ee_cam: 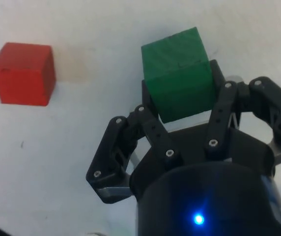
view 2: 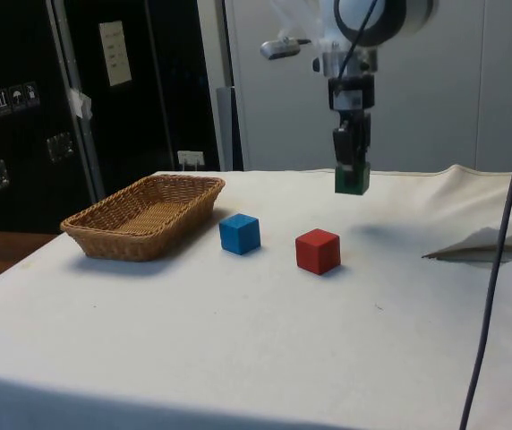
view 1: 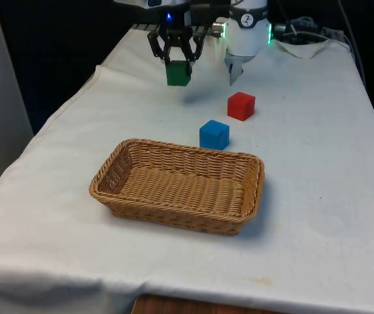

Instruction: Pick up exactly two blocks and place them into the basket.

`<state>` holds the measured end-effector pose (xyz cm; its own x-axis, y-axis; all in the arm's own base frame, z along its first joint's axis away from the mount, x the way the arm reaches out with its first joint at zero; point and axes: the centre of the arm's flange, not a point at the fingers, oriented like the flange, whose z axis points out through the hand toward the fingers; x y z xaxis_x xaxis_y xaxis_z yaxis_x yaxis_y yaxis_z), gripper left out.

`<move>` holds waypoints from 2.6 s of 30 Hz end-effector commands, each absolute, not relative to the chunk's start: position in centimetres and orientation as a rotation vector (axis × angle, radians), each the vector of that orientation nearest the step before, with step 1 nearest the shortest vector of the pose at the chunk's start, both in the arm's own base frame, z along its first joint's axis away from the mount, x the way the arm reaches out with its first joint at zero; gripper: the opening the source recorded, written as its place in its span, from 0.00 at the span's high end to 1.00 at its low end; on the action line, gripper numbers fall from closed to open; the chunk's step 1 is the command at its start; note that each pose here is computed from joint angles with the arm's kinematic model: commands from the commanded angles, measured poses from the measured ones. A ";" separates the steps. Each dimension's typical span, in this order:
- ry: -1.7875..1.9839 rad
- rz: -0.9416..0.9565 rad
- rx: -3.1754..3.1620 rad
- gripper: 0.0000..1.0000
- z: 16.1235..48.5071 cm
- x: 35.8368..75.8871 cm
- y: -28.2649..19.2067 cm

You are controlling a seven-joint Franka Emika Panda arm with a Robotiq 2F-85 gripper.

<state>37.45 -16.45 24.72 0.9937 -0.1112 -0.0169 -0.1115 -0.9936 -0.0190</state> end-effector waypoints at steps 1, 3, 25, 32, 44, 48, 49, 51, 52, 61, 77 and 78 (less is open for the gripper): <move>0.162 0.031 -3.116 0.99 25.1 37.7 -16.4; 0.152 0.030 -3.108 0.99 25.7 38.0 -16.5; 0.093 -0.001 -3.075 0.99 30.6 42.5 -17.3; 0.095 -0.013 -3.099 0.99 31.2 44.4 -17.4; 0.062 -0.026 -3.116 0.99 31.4 48.0 -17.5; 0.035 -0.034 -3.123 0.99 31.5 48.5 -17.8; 0.027 -0.038 -3.125 0.99 31.6 48.6 -17.8; 0.017 -0.039 -3.127 0.99 31.6 48.7 -17.8; 0.009 -0.040 -3.129 0.99 31.6 48.8 -17.9; -0.084 -0.056 -3.141 0.99 31.8 49.4 -18.4; -0.128 -0.044 -3.164 0.99 30.8 53.5 -17.1; -0.127 -0.042 -3.165 0.99 30.6 53.8 -17.1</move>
<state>53.79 -17.21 30.61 0.9966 0.0783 0.0268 0.0773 -0.9962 0.0395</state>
